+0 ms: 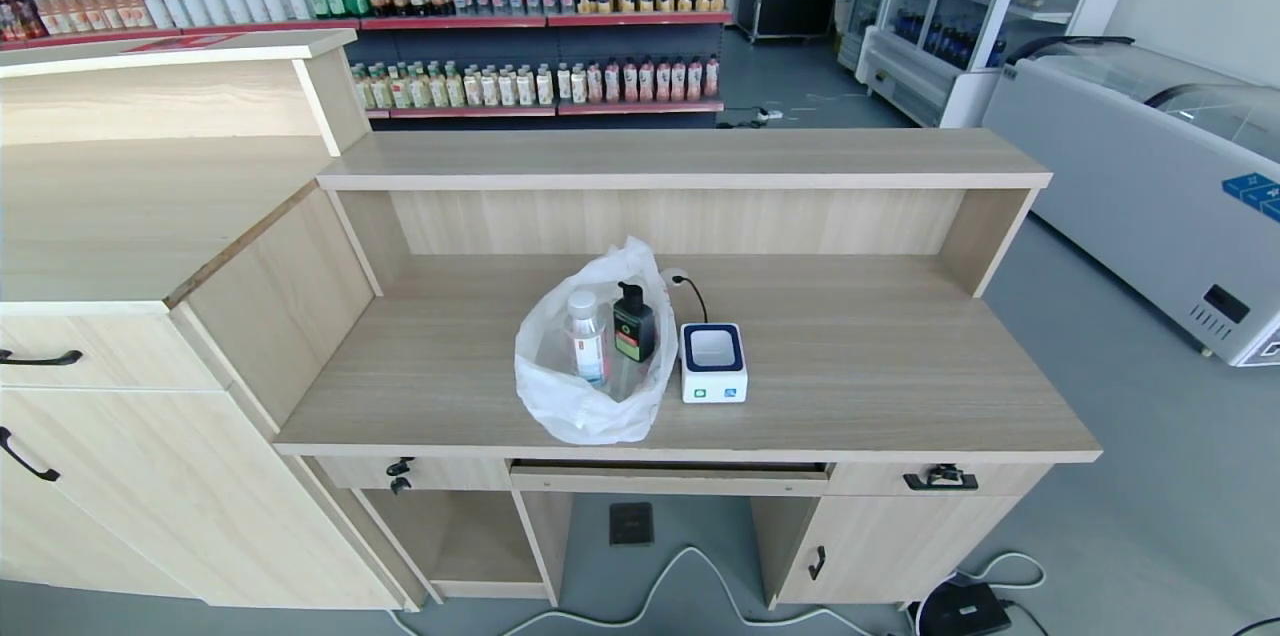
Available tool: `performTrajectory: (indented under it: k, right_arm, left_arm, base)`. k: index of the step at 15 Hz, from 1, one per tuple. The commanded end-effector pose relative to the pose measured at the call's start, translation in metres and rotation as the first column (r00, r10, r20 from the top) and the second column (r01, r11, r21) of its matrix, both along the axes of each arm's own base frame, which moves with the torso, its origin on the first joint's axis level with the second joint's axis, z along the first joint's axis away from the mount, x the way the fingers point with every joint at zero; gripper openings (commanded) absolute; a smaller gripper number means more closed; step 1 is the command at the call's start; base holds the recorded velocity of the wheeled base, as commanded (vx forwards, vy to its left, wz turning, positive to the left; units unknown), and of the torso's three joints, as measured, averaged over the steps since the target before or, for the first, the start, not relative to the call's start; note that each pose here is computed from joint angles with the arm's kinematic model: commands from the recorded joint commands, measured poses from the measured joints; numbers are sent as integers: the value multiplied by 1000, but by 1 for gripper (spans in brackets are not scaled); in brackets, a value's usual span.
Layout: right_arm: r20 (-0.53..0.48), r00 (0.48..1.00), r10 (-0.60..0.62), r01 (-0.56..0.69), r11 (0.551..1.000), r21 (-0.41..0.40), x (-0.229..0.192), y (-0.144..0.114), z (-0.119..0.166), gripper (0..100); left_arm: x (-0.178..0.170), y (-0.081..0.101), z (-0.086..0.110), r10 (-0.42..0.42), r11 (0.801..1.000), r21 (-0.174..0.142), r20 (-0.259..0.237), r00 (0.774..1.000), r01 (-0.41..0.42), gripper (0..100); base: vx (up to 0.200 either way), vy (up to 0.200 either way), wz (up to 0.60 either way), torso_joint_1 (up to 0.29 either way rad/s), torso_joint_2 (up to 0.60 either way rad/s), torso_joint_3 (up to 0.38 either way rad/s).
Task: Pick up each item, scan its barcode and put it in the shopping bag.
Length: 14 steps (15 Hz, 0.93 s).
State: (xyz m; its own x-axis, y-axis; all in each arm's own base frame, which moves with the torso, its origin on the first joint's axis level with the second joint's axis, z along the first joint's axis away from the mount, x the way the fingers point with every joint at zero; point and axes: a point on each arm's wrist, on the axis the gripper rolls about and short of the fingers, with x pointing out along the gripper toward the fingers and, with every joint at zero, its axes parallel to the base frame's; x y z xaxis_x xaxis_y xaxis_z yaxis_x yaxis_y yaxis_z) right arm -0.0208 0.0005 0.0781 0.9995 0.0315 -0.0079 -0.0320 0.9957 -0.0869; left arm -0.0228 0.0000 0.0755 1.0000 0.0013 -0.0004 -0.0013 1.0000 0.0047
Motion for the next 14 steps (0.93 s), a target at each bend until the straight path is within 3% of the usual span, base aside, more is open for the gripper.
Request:
performTrajectory:
  k: [1, 5, 14]
  right_arm:
    - [24, 1000, -1, 1, 1000, 11, -2, 0, -1, 100]
    - [23, 1000, -4, 3, 999, 43, -2, 0, -1, 100]
    - [22, 1000, 0, -1, 1000, 31, -2, 0, -1, 100]
  left_arm:
    - [0, 0, 0, 0, 1000, 0, 0, 1000, 0, 100]
    - [0, 0, 0, 0, 1000, 0, 0, 1000, 0, 100]
    - [0, 0, 0, 0, 1000, 0, 0, 1000, 0, 100]
  base:
    - [0, 0, 0, 0, 0, 0]
    - [0, 0, 0, 0, 0, 0]
    - [0, 0, 0, 0, 0, 0]
